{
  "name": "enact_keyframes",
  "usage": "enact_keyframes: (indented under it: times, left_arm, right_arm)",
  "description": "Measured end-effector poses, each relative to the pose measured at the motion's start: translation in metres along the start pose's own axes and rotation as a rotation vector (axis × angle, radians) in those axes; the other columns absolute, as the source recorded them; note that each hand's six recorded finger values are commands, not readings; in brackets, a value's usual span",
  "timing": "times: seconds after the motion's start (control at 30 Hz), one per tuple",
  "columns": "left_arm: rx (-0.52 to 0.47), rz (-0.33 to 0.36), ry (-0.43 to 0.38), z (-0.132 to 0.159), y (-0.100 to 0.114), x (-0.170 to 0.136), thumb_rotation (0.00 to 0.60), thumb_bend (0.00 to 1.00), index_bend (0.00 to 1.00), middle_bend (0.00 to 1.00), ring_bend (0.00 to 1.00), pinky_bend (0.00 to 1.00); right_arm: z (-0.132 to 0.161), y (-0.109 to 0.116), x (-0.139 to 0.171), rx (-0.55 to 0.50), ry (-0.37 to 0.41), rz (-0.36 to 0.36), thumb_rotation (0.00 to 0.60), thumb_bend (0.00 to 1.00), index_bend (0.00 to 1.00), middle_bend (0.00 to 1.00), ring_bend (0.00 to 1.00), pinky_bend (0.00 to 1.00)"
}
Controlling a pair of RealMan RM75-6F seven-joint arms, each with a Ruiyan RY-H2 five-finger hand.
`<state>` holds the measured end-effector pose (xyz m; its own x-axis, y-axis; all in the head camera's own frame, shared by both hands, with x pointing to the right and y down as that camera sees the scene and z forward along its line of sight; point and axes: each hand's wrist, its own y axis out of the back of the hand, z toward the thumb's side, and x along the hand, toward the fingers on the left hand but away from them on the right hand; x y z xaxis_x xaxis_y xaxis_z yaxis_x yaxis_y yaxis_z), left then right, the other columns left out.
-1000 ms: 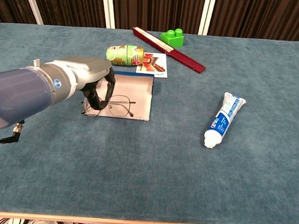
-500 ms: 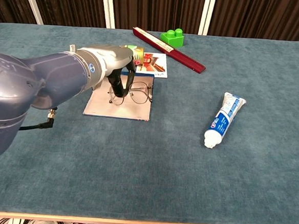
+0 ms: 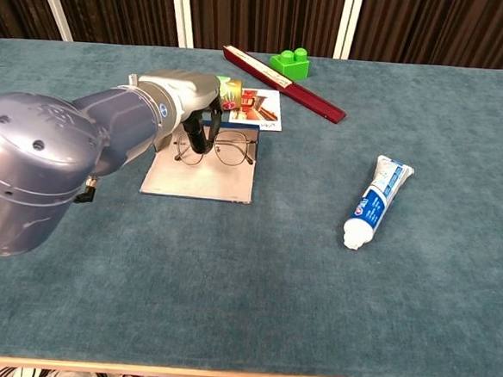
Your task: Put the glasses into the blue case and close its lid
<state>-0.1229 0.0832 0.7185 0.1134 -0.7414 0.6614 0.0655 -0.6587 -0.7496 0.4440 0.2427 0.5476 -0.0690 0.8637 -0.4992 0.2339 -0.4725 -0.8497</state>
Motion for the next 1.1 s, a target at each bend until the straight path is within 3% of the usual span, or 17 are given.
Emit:
enact_keyframes:
  times: [0.93,1.1]
  left_arm:
    - [-0.021,-0.008,0.096,-0.007,-0.013,0.033,0.6,0.42,0.59,0.0,0.0,0.0]
    - [-0.024,-0.009,0.107,-0.007,-0.014,0.036,0.6,0.4,0.47,0.0,0.0,0.0]
  right_arm:
    - [-0.001,0.0,-0.001,-0.006,-0.006,0.004,0.6,0.1,0.0,0.0,0.03,0.18]
    - [-0.001,0.0,-0.001,-0.005,-0.007,0.007,0.6,0.11,0.0,0.0,0.03,0.18]
